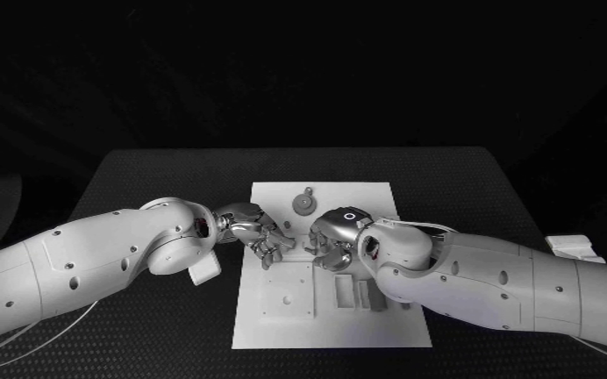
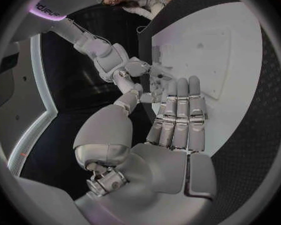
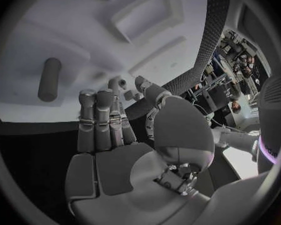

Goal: Assemble the parts on the task board

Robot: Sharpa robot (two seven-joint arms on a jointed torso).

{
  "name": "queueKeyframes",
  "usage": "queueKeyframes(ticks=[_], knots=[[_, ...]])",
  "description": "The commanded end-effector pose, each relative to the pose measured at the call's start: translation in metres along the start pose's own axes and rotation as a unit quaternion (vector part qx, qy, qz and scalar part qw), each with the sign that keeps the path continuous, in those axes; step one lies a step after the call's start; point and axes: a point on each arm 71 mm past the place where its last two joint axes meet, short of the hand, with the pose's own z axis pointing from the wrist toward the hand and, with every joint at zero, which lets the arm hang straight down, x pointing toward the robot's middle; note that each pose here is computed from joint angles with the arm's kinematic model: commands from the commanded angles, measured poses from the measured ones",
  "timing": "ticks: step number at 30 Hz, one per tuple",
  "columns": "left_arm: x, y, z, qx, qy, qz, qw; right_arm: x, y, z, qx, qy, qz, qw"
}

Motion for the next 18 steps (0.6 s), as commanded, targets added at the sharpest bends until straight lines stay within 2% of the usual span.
queueKeyframes(ticks=[1,10,18], knots=[[0.0008,-0.0019,0.0002,0.009,0.002,0.001,1.0,0.0014,0.0014,0.001,0.013,-0.005,0.001,1.0],[0.0009,-0.0015,-0.0005,0.009,0.004,0.001,1.0,0.0019,0.0029,0.0018,0.021,-0.032,0.002,0.999],[0.0014,-0.0015,-0.0006,0.009,0.008,0.001,1.0,0.0057,0.0046,0.0035,0.02,-0.031,-0.001,0.999]])
